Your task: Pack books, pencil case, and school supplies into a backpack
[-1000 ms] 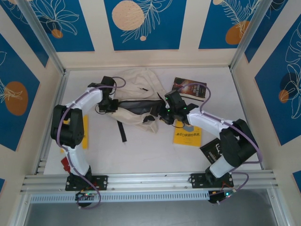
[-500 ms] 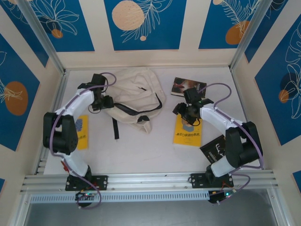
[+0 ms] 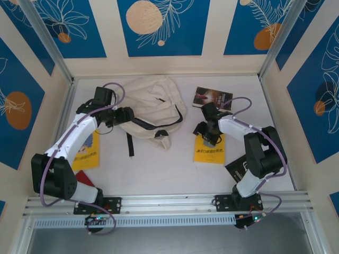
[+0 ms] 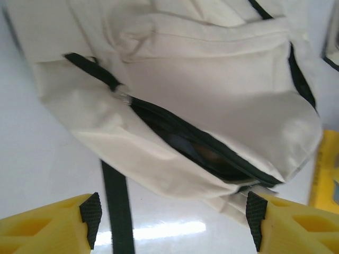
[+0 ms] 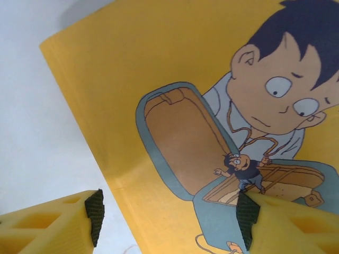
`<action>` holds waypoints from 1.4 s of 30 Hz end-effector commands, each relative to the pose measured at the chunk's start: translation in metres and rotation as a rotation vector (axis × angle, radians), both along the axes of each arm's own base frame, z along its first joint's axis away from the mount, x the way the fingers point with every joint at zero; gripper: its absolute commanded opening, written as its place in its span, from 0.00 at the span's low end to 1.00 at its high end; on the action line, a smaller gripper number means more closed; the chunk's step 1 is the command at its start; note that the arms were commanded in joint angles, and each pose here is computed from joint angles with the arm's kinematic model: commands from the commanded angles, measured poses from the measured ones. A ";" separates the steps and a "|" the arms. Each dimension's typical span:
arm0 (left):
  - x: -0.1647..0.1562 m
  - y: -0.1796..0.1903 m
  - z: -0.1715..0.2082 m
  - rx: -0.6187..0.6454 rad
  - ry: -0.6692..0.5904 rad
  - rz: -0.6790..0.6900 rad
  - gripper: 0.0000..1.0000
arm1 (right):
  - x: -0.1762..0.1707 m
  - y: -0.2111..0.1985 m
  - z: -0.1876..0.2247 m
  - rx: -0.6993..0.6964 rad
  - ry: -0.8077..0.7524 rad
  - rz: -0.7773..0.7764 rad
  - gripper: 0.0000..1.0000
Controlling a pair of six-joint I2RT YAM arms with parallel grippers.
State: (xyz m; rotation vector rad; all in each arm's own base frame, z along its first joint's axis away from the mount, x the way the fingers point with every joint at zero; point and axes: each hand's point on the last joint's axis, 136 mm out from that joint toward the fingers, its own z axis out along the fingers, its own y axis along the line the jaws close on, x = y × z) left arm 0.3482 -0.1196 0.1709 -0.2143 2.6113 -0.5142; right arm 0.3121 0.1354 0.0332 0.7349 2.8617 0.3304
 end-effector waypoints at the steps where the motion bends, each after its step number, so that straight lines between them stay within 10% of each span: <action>1: -0.008 -0.031 0.012 -0.091 -0.017 -0.049 0.74 | -0.016 0.051 -0.022 0.174 0.101 0.069 0.68; 7: -0.017 -0.079 0.010 -0.127 -0.007 -0.133 0.74 | -0.006 0.072 0.001 0.254 0.058 0.115 0.66; 17: -0.041 -0.190 -0.011 -0.134 0.029 -0.308 0.68 | -0.012 -0.035 0.027 -0.003 -0.019 0.049 0.66; 24: -0.052 -0.243 -0.051 -0.077 0.095 -0.374 0.58 | -0.019 -0.039 0.006 0.020 0.056 0.109 0.63; 42: -0.049 -0.250 -0.136 0.128 0.235 -0.396 0.37 | -0.040 0.006 0.004 0.267 0.108 0.205 0.48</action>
